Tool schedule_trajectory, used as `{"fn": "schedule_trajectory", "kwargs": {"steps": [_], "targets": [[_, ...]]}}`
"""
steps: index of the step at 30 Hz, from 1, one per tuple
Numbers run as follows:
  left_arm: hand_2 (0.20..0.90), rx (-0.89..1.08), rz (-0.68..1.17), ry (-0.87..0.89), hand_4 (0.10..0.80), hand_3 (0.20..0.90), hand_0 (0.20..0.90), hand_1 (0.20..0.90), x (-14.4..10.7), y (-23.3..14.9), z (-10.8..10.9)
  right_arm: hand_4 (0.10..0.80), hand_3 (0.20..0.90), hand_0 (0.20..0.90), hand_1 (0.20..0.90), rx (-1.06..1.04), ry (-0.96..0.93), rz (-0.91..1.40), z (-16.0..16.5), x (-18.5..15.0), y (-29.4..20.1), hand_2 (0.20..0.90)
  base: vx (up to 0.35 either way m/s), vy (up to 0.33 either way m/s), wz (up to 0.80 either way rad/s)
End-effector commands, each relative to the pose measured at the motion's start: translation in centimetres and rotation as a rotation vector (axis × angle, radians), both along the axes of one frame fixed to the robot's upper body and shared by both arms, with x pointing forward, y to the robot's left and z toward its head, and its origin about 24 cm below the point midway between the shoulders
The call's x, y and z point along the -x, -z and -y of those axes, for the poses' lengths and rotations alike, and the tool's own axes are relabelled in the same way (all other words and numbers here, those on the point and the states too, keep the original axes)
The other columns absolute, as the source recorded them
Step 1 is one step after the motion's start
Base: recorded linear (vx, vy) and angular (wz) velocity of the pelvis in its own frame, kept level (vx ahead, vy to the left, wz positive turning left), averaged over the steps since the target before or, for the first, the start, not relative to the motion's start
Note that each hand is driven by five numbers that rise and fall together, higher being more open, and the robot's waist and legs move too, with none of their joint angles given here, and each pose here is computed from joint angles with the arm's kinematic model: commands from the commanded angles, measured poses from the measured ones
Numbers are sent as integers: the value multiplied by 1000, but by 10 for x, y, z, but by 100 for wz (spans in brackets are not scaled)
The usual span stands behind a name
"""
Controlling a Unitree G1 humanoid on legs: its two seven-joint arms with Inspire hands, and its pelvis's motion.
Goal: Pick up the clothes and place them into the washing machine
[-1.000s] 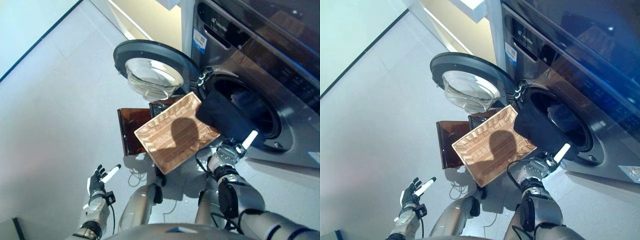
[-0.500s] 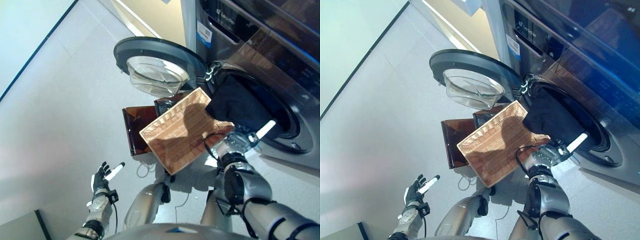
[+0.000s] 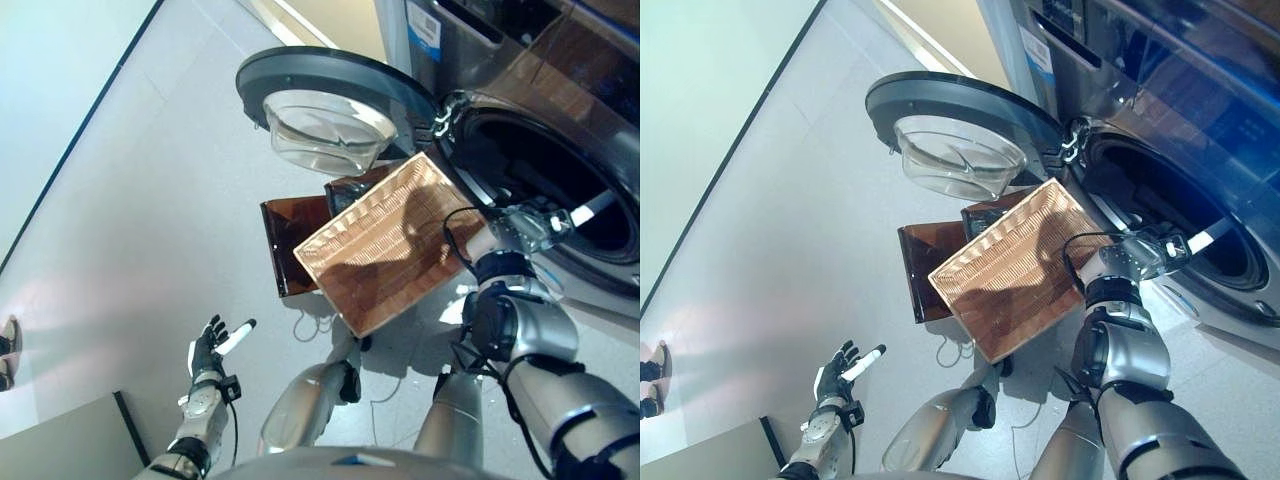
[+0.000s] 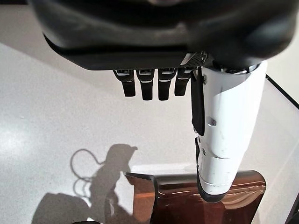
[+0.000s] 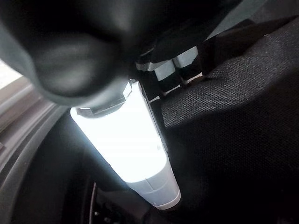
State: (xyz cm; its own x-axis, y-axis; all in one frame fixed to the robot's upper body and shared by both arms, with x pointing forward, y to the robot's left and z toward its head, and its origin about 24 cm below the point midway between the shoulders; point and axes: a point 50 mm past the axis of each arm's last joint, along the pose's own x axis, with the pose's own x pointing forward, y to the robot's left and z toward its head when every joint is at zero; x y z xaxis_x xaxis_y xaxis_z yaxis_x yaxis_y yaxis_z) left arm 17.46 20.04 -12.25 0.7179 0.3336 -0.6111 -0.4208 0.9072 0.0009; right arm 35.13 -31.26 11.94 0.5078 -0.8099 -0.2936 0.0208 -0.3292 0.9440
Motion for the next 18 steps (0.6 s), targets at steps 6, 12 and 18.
{"fn": "schedule_trajectory", "kwargs": {"steps": [6, 12, 18], "targets": [[900, -86, 110, -12, 800, 900, 900, 900, -19, -19, -23, 300, 200, 200, 200, 260, 166, 263, 37, 8, -132, 200, 6, -12, 0], [900, -104, 127, 4, 800, 900, 900, 900, -22, -22, -26, 300, 200, 200, 200, 318, 231, 321, 55, 24, -178, 200, -5, -9, -2], [900, -111, 154, -6, 800, 900, 900, 900, -28, -28, -29, 300, 200, 200, 200, 408, 276, 315, 69, 42, -220, 200, -22, -8, -1]]}}
